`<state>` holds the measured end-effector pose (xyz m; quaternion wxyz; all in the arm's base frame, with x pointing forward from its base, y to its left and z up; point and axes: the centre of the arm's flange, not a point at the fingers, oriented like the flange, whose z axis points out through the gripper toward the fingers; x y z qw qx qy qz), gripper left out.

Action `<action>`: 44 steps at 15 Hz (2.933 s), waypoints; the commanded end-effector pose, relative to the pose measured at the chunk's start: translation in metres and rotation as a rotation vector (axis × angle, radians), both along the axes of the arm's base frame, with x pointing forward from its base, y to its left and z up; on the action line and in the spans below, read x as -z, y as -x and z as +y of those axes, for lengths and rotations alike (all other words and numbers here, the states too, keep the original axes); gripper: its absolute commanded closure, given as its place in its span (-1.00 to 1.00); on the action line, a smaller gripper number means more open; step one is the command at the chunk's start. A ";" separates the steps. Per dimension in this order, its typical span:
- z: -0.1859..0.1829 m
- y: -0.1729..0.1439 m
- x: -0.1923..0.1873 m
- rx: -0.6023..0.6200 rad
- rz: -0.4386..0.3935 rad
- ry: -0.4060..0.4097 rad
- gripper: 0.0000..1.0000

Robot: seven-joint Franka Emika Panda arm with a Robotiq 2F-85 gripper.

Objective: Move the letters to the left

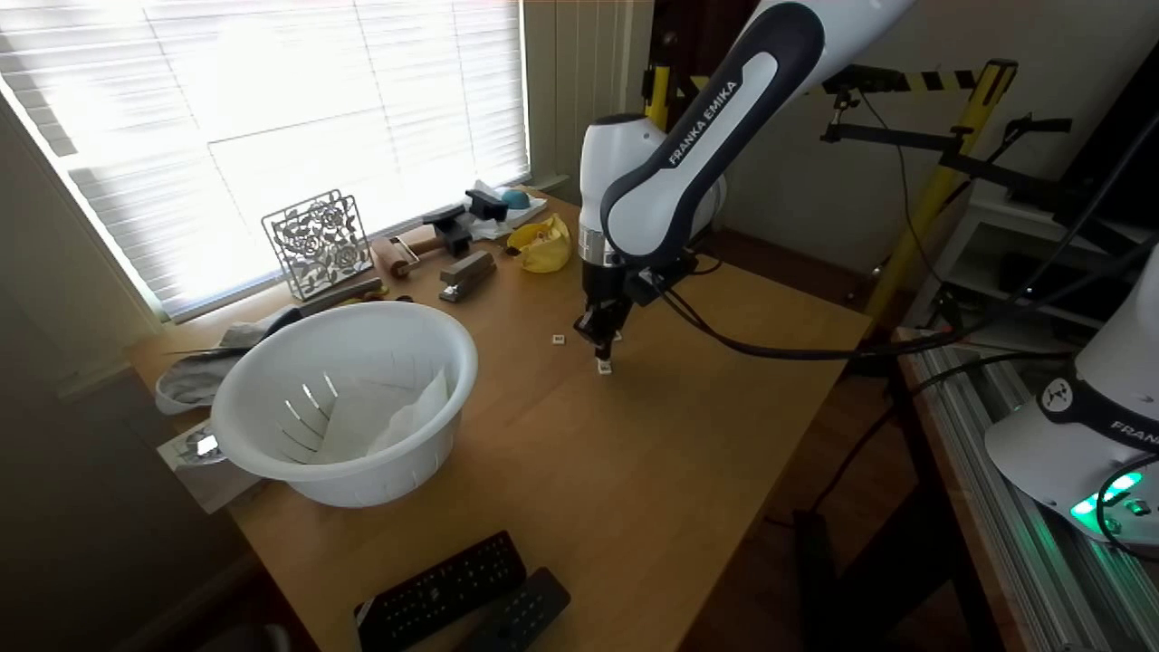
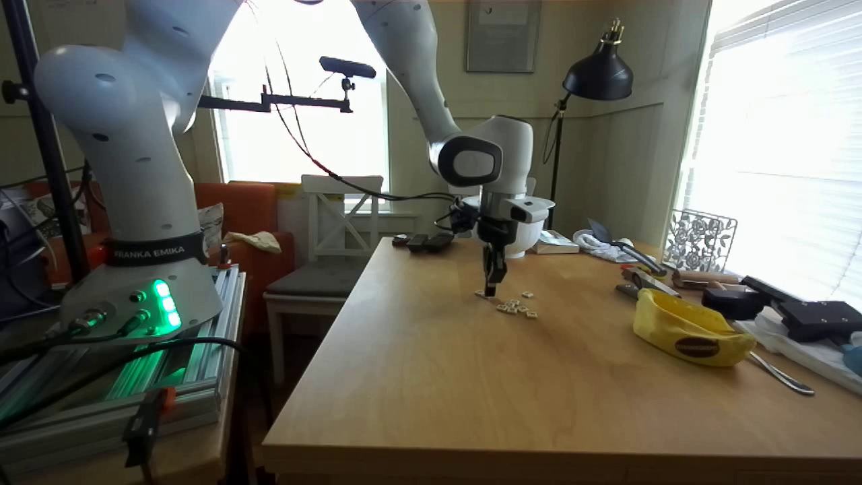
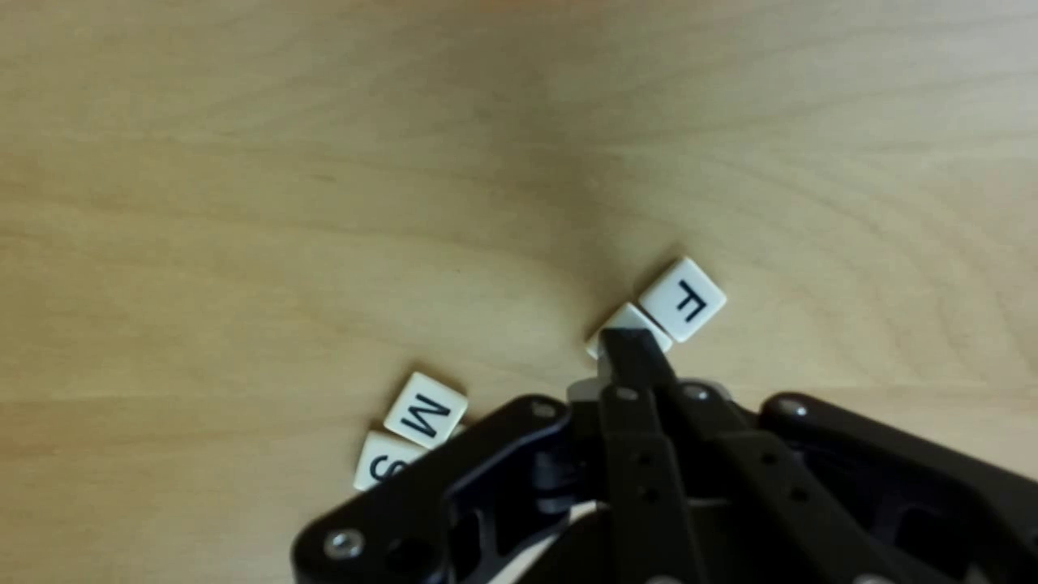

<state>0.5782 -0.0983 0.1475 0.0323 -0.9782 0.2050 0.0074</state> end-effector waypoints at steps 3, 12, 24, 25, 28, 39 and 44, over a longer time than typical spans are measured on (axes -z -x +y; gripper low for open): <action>0.005 0.004 0.001 0.014 -0.037 -0.025 1.00; 0.002 0.005 -0.003 0.017 -0.054 -0.017 1.00; -0.024 0.000 -0.025 -0.031 -0.087 0.040 1.00; -0.026 -0.001 -0.025 -0.030 -0.086 0.043 1.00; -0.034 -0.005 -0.021 -0.018 -0.086 0.053 1.00; -0.040 -0.019 -0.006 -0.021 -0.094 0.062 1.00; -0.041 -0.026 0.001 -0.018 -0.119 0.065 1.00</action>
